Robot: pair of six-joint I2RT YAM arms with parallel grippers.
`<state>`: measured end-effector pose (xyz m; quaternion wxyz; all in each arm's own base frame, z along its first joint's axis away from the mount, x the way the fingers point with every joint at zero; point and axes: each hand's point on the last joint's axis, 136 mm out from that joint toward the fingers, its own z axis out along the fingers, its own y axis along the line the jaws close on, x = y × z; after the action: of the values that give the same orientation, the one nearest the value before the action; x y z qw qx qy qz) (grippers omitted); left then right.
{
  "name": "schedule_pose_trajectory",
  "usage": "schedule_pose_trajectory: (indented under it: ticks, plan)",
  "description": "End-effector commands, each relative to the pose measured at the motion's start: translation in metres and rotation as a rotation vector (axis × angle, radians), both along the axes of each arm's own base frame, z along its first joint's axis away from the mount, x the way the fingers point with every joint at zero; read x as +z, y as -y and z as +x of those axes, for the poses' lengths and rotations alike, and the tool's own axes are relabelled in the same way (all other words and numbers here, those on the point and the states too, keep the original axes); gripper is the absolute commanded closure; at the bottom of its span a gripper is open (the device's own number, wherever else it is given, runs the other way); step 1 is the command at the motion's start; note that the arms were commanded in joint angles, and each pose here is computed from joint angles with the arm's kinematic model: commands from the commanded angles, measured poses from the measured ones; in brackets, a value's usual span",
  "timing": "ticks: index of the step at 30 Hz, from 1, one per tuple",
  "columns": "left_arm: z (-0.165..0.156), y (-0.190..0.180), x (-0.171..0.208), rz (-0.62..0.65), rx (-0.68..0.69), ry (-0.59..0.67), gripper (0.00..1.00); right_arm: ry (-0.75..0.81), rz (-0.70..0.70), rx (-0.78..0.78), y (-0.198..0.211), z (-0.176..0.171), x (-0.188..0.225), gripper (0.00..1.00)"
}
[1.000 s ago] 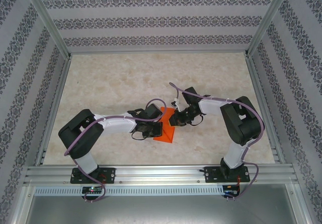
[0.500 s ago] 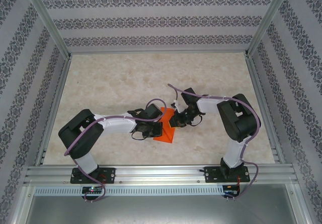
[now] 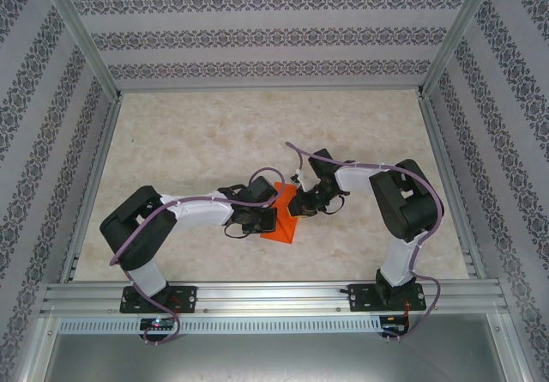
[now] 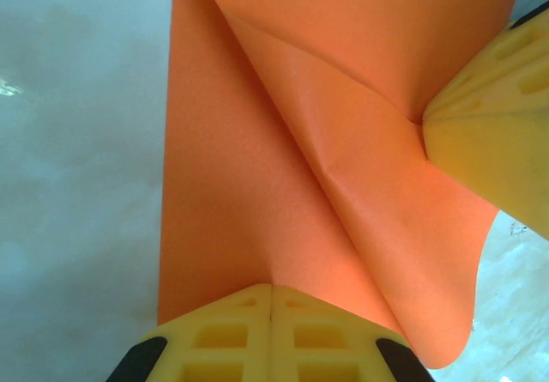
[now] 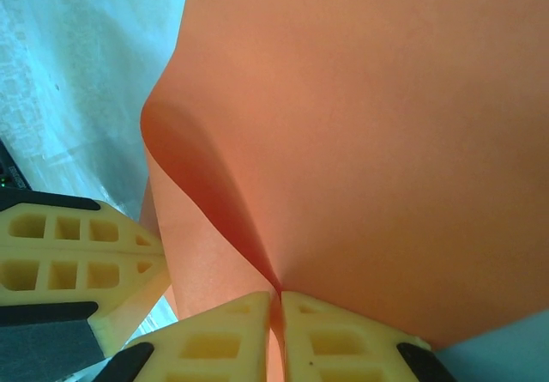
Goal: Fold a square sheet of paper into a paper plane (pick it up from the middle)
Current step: Fold the triangle a second time at the center of the table.
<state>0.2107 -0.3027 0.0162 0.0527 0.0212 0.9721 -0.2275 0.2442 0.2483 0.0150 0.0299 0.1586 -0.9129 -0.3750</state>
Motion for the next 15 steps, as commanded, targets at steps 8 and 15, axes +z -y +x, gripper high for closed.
schedule_pose_trajectory:
  ticks: [8,15]
  plan:
    - [-0.014,-0.025,-0.025,0.140,-0.016,-0.038,0.96,0.032,-0.002,0.039,-0.004,0.006,0.000,0.88]
    - [-0.012,-0.025,-0.022,0.139,-0.015,-0.030,0.96,0.009,-0.048,0.032,0.003,0.004,-0.017,0.88]
